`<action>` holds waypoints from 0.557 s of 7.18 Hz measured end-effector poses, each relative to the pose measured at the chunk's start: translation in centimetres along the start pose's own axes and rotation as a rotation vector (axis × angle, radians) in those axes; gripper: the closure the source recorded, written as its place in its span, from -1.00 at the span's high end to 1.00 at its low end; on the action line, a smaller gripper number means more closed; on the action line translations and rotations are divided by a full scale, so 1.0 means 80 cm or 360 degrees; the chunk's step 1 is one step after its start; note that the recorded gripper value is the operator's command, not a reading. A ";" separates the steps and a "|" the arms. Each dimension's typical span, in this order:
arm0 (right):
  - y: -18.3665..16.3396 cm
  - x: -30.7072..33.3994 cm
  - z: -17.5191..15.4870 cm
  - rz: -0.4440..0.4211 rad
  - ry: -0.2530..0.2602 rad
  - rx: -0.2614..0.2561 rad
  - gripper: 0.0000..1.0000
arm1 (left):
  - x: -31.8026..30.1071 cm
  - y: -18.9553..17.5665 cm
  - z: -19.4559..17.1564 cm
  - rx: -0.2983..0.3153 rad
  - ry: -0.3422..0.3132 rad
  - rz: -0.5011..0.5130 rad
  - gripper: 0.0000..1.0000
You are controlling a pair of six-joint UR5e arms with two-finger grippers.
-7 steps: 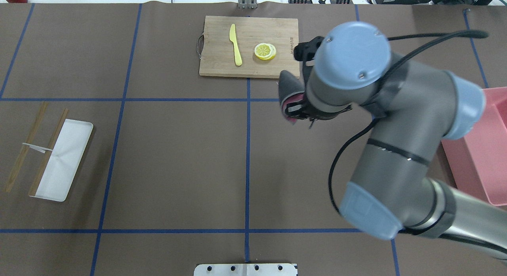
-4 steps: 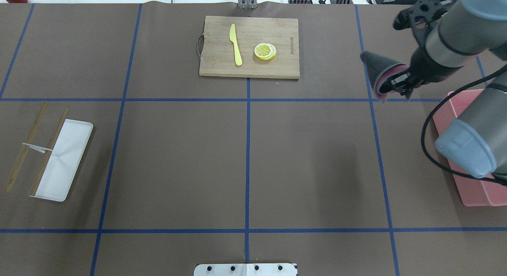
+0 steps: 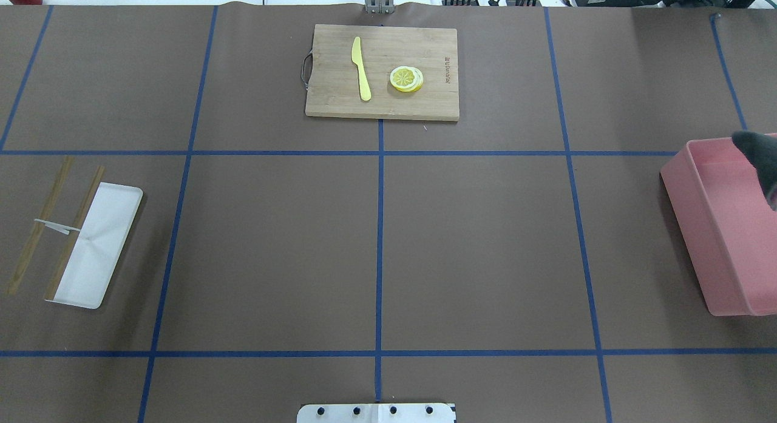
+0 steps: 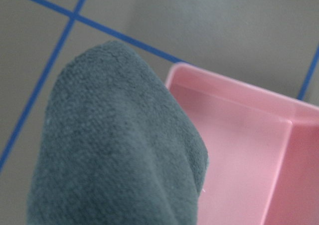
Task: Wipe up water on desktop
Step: 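Open the right gripper to drop the cloth into the pink bin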
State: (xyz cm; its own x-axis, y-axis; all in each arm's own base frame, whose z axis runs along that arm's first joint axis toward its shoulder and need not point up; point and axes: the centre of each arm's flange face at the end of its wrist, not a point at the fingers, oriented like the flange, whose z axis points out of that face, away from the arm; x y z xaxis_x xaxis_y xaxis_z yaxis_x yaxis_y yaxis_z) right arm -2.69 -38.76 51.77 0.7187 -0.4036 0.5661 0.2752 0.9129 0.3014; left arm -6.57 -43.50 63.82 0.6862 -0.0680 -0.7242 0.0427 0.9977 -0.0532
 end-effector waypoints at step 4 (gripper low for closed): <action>0.139 0.047 0.030 -0.0030 0.0044 -0.0033 1.00 | 0.001 0.000 0.000 0.0002 0.0000 0.0005 0.97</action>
State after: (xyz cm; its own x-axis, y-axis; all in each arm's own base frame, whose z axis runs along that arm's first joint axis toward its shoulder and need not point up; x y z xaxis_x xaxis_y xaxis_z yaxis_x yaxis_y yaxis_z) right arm 1.55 -30.28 59.14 0.7307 -0.4194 0.5387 0.3021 0.9062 0.2958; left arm -6.52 -43.53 63.77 0.6863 -0.0648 -0.7244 0.0414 0.9979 -0.0499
